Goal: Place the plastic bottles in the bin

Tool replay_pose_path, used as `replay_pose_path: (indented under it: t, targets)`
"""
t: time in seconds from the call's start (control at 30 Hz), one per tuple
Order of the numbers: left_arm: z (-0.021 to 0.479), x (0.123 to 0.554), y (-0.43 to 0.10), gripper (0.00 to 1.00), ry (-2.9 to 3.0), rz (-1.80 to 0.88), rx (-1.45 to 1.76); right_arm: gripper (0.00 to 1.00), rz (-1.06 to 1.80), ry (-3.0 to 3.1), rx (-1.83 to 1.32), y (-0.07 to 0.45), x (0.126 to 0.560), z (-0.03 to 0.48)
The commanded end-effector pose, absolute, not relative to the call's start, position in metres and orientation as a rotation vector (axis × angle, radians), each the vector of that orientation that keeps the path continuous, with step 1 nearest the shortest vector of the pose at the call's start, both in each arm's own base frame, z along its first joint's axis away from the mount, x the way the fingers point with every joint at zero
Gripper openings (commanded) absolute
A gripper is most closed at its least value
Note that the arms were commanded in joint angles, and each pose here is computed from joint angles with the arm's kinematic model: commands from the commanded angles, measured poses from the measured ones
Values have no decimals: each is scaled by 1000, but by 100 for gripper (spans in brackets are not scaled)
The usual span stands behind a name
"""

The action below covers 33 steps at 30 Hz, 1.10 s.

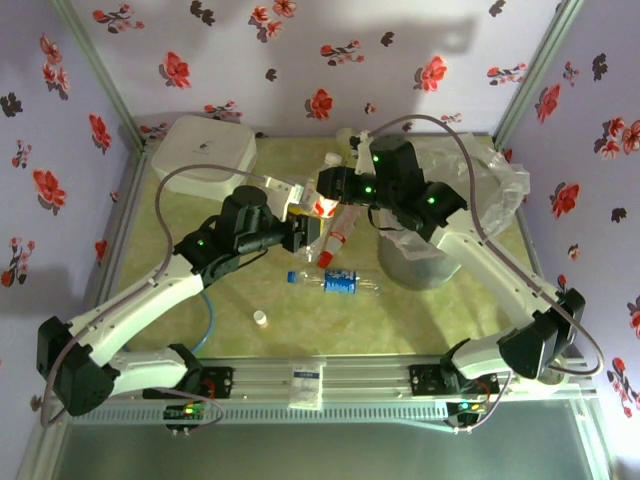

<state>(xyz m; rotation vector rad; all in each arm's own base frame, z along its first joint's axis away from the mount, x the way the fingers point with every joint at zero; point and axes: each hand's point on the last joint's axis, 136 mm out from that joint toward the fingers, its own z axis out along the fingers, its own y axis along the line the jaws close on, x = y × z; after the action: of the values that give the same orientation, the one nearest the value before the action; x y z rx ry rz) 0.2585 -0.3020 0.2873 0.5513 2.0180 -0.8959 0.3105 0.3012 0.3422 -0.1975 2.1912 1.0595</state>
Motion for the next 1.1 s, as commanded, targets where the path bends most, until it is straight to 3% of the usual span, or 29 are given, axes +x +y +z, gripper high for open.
replay_pose_path:
  t: [0.0,0.07,0.13,0.3,0.57,0.8,1.07]
  targets:
    - [307,253,-303,62,1957,-950,545,41,1007,2106,-157,292,323,370]
    - [310,252,-298,87,1934,-931,543,41,976,2087,-165,287,326,379]
    - [313,253,-288,100,1920,-883,523,41,945,2054,-164,276,330,396]
    - [305,254,-262,100,1964,-770,466,40,853,1915,-102,220,339,458]
    - [232,259,-247,99,2219,-532,510,35,442,1809,81,91,318,509]
    - [189,273,-249,99,2363,-326,600,33,213,1938,98,56,330,477]
    - [169,268,-263,99,2390,-362,643,34,412,2200,12,98,364,399]
